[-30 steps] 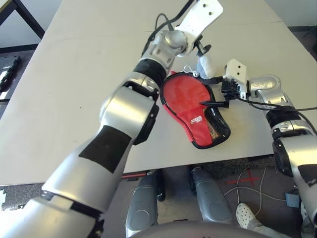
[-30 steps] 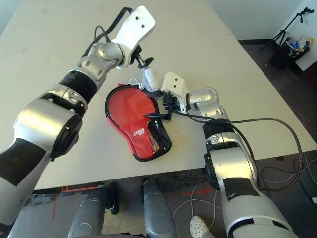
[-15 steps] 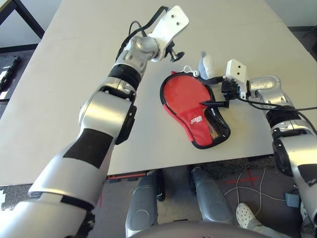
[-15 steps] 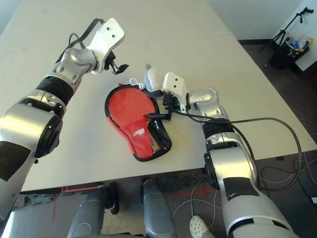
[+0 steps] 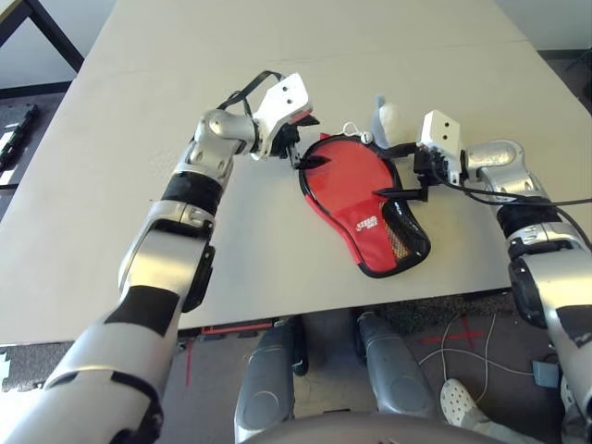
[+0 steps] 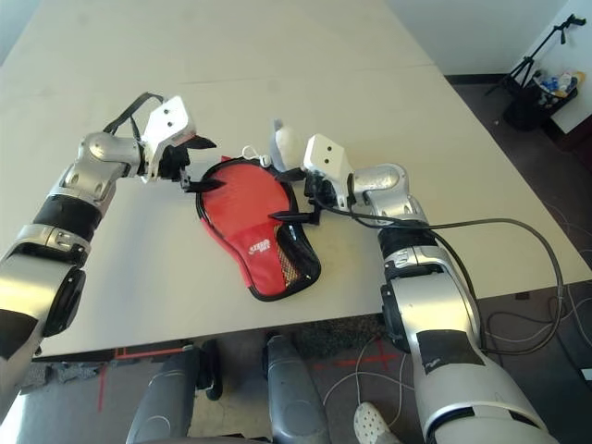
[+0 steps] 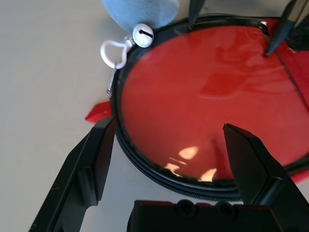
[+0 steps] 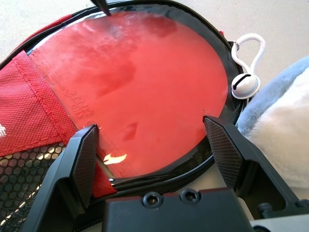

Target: Store the ping-pong paddle in its case and zip it.

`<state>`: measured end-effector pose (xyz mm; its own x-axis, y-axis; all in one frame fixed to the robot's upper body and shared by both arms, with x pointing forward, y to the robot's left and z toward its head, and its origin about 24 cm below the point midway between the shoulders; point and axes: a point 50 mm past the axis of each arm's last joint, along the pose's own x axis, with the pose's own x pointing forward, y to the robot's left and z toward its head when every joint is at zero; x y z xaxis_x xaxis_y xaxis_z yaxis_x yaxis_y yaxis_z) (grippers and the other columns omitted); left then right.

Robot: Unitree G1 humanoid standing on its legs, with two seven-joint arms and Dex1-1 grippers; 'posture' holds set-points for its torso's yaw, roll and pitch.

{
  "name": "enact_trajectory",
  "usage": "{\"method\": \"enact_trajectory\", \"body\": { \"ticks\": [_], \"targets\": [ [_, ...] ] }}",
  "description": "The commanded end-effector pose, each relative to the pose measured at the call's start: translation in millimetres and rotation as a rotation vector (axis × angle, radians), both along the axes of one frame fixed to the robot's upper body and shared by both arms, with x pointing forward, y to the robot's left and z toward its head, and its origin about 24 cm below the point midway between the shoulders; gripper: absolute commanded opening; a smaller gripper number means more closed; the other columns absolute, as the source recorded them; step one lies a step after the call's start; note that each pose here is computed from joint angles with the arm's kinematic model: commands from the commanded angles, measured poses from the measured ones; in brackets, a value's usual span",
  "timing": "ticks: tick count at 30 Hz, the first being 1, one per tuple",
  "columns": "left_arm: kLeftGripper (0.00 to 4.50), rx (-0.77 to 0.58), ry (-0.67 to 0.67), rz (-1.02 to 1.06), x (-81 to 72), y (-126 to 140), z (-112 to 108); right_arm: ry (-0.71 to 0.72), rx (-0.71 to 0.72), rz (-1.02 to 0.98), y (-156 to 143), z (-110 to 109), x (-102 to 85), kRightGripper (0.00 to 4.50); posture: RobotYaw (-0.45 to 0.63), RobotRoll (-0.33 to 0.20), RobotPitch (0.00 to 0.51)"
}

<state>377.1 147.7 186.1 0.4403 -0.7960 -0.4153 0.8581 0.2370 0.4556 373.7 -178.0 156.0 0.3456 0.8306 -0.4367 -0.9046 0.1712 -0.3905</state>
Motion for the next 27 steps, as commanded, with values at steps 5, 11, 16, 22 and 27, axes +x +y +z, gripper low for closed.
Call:
{"method": "enact_trajectory", "body": {
  "ticks": [5, 11, 16, 22, 27],
  "targets": [
    [4.47, 0.013, 0.09, -0.017, -14.2, -4, -26, 0.131, -0.124, 0.003, -2, -35, -7.5, 4.5, -0.1, 0.0, 0.26],
    [4.47, 0.016, 0.14, -0.011, -18.8, -10, -38, 0.13, -0.13, 0.001, -4, -34, -7.1, 4.5, -0.1, 0.0, 0.259],
    [4.47, 0.044, 0.21, 0.028, -19.2, -9, -49, 0.129, -0.132, -0.001, -5, -33, -6.9, 4.5, -0.11, 0.0, 0.256],
    [4.47, 0.111, 0.358, 0.114, -20.7, -3, -61, 0.123, -0.132, -0.004, -7, -28, -6.3, 4.5, -0.11, 0.0, 0.251],
    [4.47, 0.122, 0.403, 0.119, -22.8, -4, -64, 0.11, -0.106, -0.001, -10, -17, -4.8, 4.5, -0.12, 0.0, 0.244]
  ]
}}
